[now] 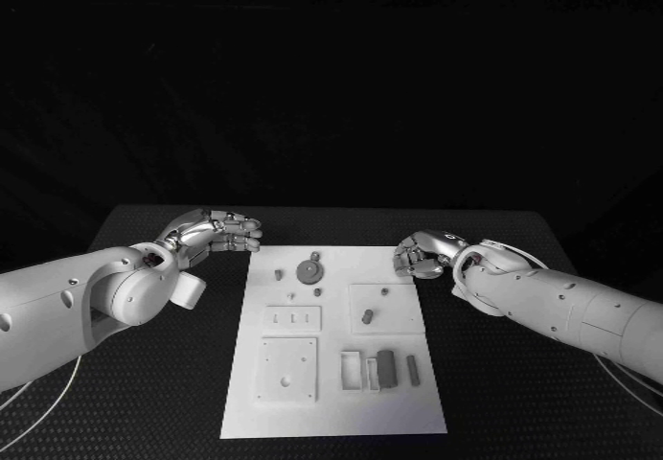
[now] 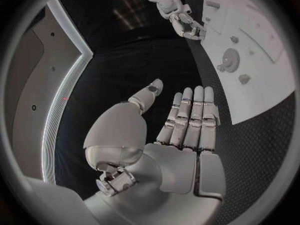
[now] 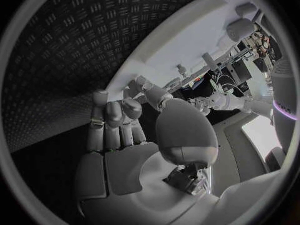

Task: Assemble the parts on the task board

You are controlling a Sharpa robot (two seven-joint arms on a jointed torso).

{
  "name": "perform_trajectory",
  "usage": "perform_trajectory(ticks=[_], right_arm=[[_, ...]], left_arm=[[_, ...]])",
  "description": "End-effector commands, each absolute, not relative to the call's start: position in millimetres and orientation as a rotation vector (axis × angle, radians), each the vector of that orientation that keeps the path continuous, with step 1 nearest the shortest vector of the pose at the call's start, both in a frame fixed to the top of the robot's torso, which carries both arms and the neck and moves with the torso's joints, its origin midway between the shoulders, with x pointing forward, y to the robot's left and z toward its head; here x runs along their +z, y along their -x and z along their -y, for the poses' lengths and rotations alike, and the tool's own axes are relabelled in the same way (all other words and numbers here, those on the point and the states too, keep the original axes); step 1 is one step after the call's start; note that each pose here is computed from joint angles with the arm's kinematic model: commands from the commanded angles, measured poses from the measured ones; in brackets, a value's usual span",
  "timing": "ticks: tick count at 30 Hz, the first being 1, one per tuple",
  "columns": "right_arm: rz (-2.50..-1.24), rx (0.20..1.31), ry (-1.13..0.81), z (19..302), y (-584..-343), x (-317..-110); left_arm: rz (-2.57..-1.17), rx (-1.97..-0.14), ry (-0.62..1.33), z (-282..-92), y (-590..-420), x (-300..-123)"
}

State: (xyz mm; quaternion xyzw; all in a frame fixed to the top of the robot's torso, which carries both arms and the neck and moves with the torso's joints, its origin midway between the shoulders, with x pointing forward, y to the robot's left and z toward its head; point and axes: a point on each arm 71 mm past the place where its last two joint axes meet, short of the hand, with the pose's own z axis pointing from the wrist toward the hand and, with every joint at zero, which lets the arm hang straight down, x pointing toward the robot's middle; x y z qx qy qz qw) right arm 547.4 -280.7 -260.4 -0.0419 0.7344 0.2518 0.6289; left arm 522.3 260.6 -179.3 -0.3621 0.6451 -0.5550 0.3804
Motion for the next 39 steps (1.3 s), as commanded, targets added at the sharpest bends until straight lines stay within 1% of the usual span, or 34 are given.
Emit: perform_trajectory(ticks=[1, 11, 14, 18, 20, 21, 23, 25, 27, 32, 36, 39], right_arm=[[-1.687, 0.573, 0.105, 280.3, -546.7, -262.1], [-1.652, 0.573, 0.07, 279.6, -546.3, -258.9], [-1.637, 0.562, 0.057, 281.6, -544.7, -256.3], [-1.605, 0.551, 0.053, 279.4, -548.3, -240.3], [-1.591, 0.554, 0.053, 277.6, -548.7, -233.2], [-1.586, 0.56, 0.054, 275.1, -548.4, -229.4], [-1.582, 0.57, 0.053, 271.3, -547.8, -226.0], [-1.576, 0.582, 0.056, 265.5, -547.7, -218.8], [-1.588, 0.594, 0.053, 258.4, -546.8, -213.3], [-1.613, 0.629, 0.053, 239.4, -542.2, -200.1], [-1.67, 0.602, 0.026, 226.4, -537.9, -194.4], [-1.699, 0.609, -0.004, 212.5, -533.6, -189.9]], left_arm=[[-1.648, -1.439, 0.919, -259.0, -521.9, -178.2], [-1.652, -1.438, 0.913, -258.1, -521.5, -178.1], [-1.665, -1.401, 0.904, -260.9, -520.8, -178.7], [-1.677, -1.365, 0.901, -262.6, -521.1, -178.3], [-1.678, -1.375, 0.961, -258.3, -520.9, -179.3], [-1.672, -1.406, 1.058, -253.4, -520.1, -179.4], [-1.675, -1.422, 1.103, -249.2, -520.3, -175.6], [-1.707, -1.402, 1.038, -244.1, -521.0, -169.4], [-1.726, -1.365, 0.968, -241.5, -526.3, -161.8], [-1.769, -1.29, 0.955, -238.8, -533.3, -157.8], [-1.827, -1.212, 0.899, -232.1, -534.0, -155.1], [-1.824, -1.111, 0.856, -227.5, -531.3, -152.5]])
